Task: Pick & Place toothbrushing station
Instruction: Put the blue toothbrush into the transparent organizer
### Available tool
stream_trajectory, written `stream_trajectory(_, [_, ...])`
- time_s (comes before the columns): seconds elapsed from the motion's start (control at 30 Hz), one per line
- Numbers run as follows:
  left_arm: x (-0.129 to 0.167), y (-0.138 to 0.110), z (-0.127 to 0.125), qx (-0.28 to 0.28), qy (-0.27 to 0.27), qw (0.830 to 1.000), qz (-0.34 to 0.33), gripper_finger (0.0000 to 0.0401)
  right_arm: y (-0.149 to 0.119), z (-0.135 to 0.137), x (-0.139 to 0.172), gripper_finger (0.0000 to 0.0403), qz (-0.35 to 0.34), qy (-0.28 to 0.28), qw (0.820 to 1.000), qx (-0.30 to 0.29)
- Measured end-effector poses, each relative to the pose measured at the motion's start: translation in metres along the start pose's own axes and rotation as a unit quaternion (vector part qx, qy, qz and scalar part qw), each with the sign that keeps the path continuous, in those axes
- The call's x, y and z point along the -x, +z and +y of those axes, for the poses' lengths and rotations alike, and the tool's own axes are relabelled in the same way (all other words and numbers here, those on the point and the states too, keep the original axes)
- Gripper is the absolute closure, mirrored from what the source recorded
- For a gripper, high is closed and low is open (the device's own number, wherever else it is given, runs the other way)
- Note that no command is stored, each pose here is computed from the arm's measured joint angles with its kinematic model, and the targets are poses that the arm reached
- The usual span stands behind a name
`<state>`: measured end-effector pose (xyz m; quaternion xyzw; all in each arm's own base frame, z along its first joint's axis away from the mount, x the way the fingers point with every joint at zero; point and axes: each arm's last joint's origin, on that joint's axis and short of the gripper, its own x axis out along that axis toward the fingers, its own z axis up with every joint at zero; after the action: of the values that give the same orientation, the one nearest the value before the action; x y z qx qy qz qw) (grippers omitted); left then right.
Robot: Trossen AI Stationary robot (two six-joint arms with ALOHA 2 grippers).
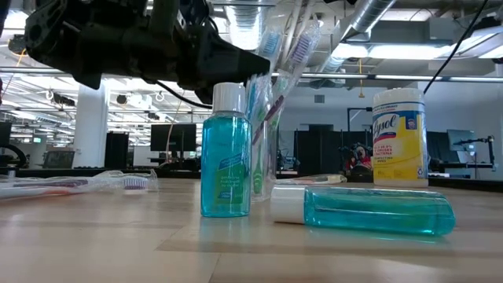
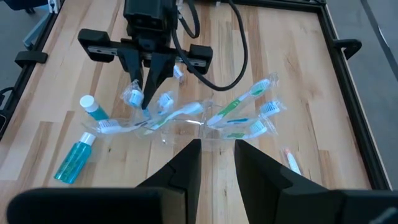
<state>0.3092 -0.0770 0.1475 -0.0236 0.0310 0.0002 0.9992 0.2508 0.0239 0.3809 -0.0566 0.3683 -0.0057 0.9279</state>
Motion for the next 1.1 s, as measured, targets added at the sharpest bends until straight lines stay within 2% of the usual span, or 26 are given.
stream_trajectory(0.23, [0.0002,0.0005,-0.0001,0.000,0.000,1.000,0.000,0.0387,0.0000,0.0000,0.0000,0.0316,0.000,0.000,1.000,0.000])
stream_trajectory(0.57, [0.0003,-0.0002,-0.0005,0.010,-0.002,1.000,0.004,0.0353,0.0000,0.0000,0.0000,0.0316,0.000,0.000,1.000,0.000])
stream_trajectory(1.1, [0.0004,0.0003,-0.0008,0.011,-0.006,1.000,0.002,0.0267,0.0000,0.0000,0.0000,0.0316,0.000,0.000,1.000,0.000])
